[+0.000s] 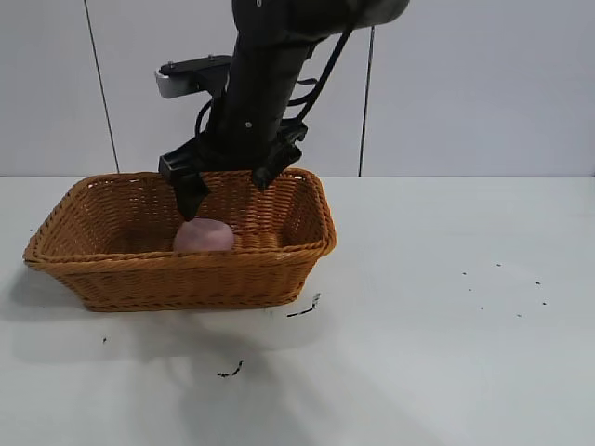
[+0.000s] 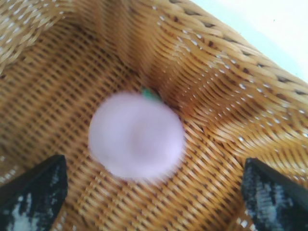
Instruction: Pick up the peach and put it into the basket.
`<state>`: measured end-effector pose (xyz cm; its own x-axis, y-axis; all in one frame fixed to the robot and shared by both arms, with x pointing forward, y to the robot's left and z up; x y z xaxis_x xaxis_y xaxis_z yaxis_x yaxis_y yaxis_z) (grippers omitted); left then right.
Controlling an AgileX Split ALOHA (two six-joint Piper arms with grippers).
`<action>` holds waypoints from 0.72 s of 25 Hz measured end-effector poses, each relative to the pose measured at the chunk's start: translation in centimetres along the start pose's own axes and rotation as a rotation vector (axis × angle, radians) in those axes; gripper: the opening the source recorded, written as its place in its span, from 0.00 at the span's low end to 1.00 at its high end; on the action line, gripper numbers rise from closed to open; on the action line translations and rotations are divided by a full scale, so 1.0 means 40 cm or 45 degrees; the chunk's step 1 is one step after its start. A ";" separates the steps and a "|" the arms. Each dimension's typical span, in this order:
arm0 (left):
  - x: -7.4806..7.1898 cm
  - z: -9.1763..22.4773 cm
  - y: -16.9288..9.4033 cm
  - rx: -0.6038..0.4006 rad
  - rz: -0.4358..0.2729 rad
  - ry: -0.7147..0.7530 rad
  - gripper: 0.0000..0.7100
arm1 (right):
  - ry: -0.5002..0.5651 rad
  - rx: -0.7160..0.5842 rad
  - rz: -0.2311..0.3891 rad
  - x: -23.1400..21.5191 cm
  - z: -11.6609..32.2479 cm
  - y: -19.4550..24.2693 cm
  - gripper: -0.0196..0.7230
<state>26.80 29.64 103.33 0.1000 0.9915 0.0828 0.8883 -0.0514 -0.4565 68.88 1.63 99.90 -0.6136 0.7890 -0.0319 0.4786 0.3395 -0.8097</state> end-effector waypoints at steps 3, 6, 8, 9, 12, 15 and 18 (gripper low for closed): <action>0.000 0.000 0.000 0.000 0.000 0.000 0.97 | 0.083 -0.035 0.039 -0.071 -0.016 -0.026 0.95; 0.000 0.000 0.000 0.000 0.000 0.000 0.97 | 0.163 0.003 0.101 -0.175 0.006 -0.033 0.95; 0.000 0.000 0.000 0.000 0.000 0.000 0.97 | 0.224 0.031 0.141 -0.251 0.027 -0.039 0.95; 0.000 0.000 0.000 0.000 0.000 0.000 0.97 | 0.259 0.035 0.165 -0.295 0.038 -0.045 0.95; 0.000 0.000 0.000 0.000 0.000 0.000 0.97 | 0.365 0.056 0.235 -0.423 0.079 -0.066 0.95; 0.000 0.000 0.000 0.000 0.000 0.000 0.97 | 0.468 0.079 0.301 -0.541 0.129 -0.094 0.95; 0.000 0.000 0.000 0.000 0.000 0.000 0.97 | 0.556 0.108 0.352 -0.632 0.178 -0.130 0.95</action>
<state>26.80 29.64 103.33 0.1000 0.9915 0.0828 0.8883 -0.0514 -0.4565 77.43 -23.70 100.74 -0.1437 0.9895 -0.0184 0.5221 0.0600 -0.8508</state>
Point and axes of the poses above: a point on each arm's last joint axis where the gripper is mounted, y pointing out along that axis toward the gripper, x along the wrist's bending axis when the last joint is at zero, z = x × y, the point moved 4 cm from there along y, pointing out along that axis toward the gripper, and after that the axes turned 3 degrees about y, right-handed, at the moved point
